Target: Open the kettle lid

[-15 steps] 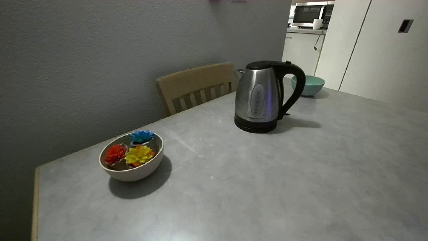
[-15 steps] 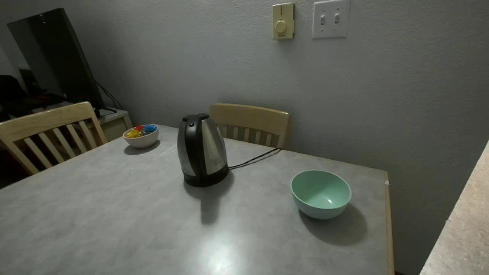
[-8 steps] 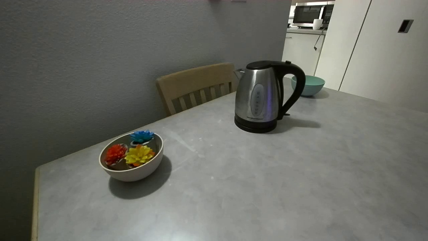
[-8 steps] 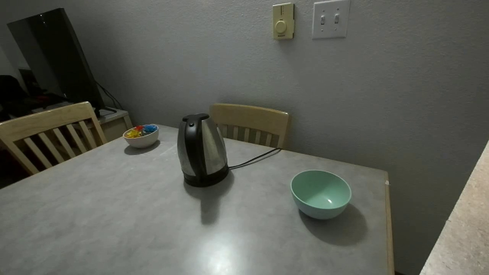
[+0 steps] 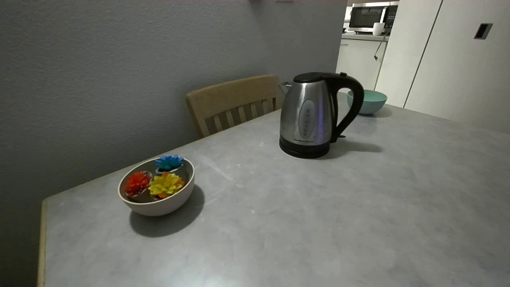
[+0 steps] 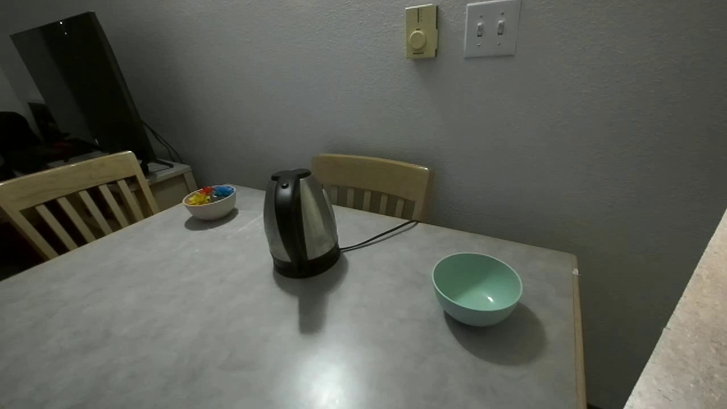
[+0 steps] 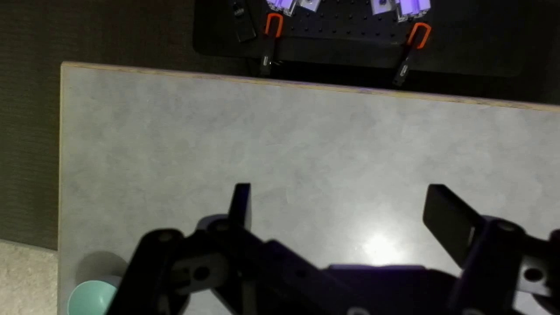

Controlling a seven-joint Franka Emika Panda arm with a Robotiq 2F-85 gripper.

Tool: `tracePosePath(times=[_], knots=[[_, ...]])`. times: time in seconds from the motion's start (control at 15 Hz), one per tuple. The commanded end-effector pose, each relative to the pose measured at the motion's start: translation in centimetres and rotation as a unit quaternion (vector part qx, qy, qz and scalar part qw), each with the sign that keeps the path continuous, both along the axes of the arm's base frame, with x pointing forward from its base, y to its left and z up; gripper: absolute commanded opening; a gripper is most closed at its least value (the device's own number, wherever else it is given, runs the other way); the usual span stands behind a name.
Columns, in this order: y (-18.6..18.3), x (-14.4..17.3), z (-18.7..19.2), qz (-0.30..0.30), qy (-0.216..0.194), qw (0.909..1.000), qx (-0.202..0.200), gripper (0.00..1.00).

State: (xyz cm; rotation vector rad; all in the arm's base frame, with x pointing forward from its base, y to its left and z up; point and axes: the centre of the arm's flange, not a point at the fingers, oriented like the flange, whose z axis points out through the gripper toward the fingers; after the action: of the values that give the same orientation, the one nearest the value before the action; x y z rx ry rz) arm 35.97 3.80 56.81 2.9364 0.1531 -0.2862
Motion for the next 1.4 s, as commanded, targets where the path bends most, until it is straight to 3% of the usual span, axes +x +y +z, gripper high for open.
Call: tracePosePath(times=[0.0,0.4,0.8,0.87,1.13,1.33], knots=[[0.0,2.0,-0.2,0.031,-0.025,0.9992,0.001,1.0],[-0.9,8.5,0.1,0.084,-0.035,0.9954,-0.032,1.0],[-4.3,16.1,0.8,0.136,0.003,0.9903,0.027,1.0],[-3.1,12.6,-0.3,0.121,-0.018,0.9924,0.003,1.0],[-3.4,13.3,-0.5,0.121,-0.016,0.9925,0.005,1.0],[-4.1,16.3,-1.2,0.119,-0.057,0.9906,0.036,1.0]])
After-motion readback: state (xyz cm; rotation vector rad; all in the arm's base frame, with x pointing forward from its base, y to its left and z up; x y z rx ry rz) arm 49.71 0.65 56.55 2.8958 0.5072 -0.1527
